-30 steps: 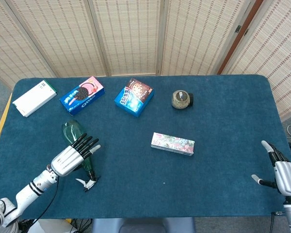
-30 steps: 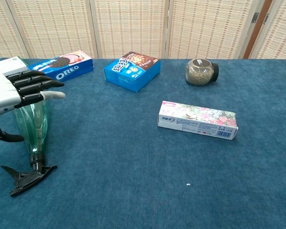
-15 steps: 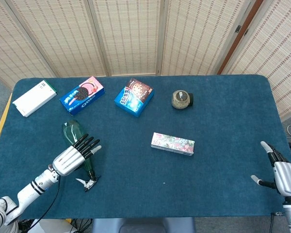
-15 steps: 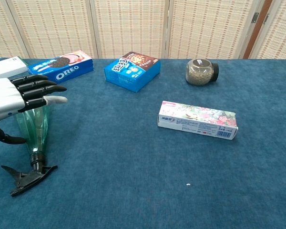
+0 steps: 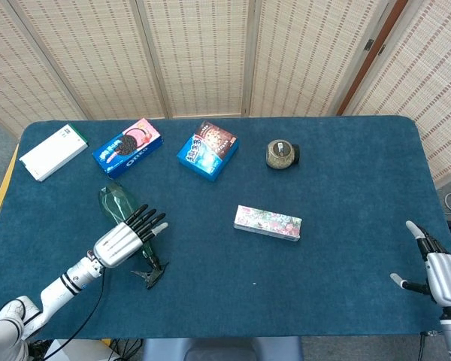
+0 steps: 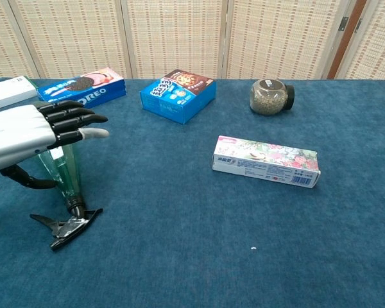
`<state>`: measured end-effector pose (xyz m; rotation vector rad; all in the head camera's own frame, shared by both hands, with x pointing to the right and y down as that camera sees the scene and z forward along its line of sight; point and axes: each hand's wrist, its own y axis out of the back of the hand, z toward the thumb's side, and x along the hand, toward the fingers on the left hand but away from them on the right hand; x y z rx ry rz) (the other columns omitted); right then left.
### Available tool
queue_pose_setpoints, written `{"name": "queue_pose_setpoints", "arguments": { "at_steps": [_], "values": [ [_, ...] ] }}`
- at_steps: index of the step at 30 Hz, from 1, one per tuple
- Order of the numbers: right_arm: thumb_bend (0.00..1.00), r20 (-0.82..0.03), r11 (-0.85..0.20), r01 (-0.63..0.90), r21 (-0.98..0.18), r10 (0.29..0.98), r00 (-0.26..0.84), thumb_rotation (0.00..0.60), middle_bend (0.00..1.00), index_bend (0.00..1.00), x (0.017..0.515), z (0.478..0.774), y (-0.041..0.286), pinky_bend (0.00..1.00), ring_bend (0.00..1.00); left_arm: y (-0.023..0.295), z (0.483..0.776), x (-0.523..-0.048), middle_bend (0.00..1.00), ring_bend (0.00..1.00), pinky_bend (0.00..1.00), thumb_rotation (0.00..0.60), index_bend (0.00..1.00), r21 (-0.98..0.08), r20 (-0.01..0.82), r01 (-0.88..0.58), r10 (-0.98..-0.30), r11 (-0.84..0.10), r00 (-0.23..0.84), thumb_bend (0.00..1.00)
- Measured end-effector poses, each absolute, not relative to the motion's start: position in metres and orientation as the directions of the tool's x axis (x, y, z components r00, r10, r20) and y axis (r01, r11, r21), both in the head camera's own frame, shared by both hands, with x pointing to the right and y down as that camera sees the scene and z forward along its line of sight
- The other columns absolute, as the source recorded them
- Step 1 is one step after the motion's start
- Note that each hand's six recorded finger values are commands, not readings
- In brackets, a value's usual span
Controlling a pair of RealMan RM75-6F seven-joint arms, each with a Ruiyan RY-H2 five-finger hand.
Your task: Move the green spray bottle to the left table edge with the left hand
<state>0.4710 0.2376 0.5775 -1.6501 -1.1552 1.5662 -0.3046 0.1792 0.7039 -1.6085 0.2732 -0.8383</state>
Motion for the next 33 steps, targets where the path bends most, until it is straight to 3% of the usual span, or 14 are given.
{"name": "queue_pose_setpoints", "arguments": {
  "at_steps": [33],
  "values": [
    [0.0, -0.476, -0.455, 0.204, -0.867, 0.877, -0.067, 0.6, 0.16, 0.1, 0.472, 0.577, 0.238, 0.41, 0.21, 0.142, 0.72, -0.264, 0.0, 0.0, 0.0, 0.6, 0.0, -0.938, 0.346, 0.264, -0.634, -0.223, 0.692, 0.0]
  ]
}}
